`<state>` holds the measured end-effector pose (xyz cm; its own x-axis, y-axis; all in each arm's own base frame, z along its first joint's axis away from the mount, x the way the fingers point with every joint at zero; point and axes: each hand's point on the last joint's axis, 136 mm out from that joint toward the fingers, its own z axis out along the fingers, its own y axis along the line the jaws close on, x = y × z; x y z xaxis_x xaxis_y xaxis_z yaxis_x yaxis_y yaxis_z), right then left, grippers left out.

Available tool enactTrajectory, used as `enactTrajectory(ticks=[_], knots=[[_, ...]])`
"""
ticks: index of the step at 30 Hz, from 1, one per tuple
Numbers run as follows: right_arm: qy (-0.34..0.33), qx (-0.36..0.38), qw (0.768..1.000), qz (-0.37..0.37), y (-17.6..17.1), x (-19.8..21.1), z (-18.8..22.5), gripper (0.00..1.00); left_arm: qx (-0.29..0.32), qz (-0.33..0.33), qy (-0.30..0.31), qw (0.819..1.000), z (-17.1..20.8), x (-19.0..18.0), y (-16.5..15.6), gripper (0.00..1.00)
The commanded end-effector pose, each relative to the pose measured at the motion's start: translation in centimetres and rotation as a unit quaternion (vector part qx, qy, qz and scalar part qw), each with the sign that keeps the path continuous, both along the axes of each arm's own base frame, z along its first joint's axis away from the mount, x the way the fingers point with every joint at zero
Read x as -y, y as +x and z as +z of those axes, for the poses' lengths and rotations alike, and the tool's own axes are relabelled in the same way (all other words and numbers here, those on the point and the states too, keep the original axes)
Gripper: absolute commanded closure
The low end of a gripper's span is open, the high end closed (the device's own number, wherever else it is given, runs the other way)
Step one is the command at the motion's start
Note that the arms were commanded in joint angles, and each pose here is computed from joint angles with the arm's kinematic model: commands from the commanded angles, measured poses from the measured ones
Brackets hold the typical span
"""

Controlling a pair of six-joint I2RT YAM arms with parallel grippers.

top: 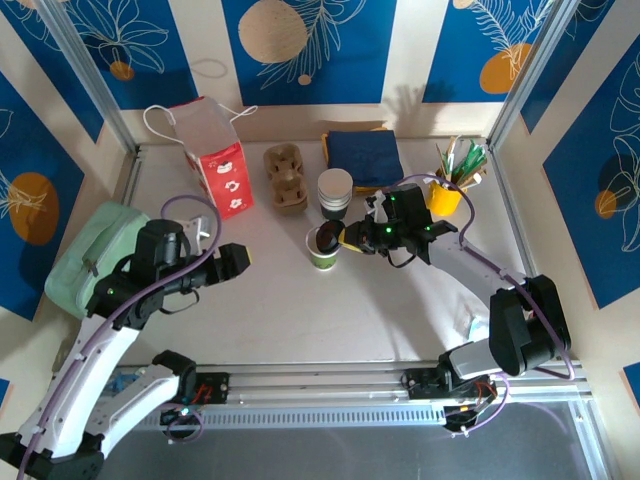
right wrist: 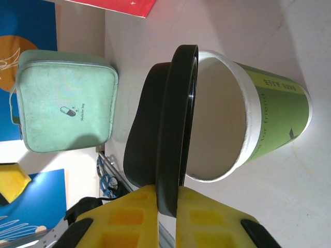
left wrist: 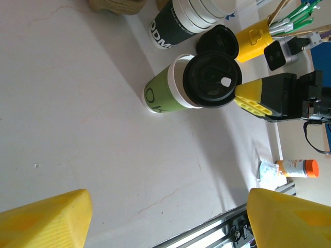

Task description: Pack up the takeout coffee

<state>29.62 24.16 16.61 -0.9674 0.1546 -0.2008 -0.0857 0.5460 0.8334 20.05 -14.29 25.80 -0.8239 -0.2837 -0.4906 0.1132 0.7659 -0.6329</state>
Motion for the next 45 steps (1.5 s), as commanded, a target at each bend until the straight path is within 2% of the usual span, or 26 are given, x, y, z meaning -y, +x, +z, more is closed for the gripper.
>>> enactTrajectory(ticks=[1,3,8,25,36,42,45], knots=[[-0.006,-0.014,1.0,-0.001,-0.3,-0.1,-0.9,0.84,0.009,-0.003,-0.016,1.0,0.6,0.2,-0.1,0.22],[-0.008,-0.017,1.0,-0.002,-0.3,0.0,-1.1,0.82,0.008,-0.005,-0.023,1.0,0.5,0.4,-0.1,0.23],[-0.011,-0.018,1.0,-0.004,-0.3,0.0,-1.2,0.71,0.005,-0.009,-0.031,0.999,0.2,0.7,-0.1,0.24],[-0.038,-0.034,0.999,-0.009,0.0,0.4,-2.9,0.69,0.0,-0.003,-0.024,1.0,-0.3,0.4,-0.1,0.25],[-0.046,-0.029,0.999,0.003,-0.2,-0.1,-2.8,0.63,-0.003,-0.007,-0.022,1.0,-0.5,0.7,0.3,0.25],[-0.073,-0.021,0.997,-0.003,-0.2,0.3,-2.8,0.62,-0.002,-0.009,-0.022,1.0,-0.4,0.8,0.4,0.25],[-0.097,-0.012,0.995,-0.006,-0.3,0.6,-2.6,0.59,-0.001,-0.009,-0.021,1.0,-0.4,0.8,0.4,0.24]])
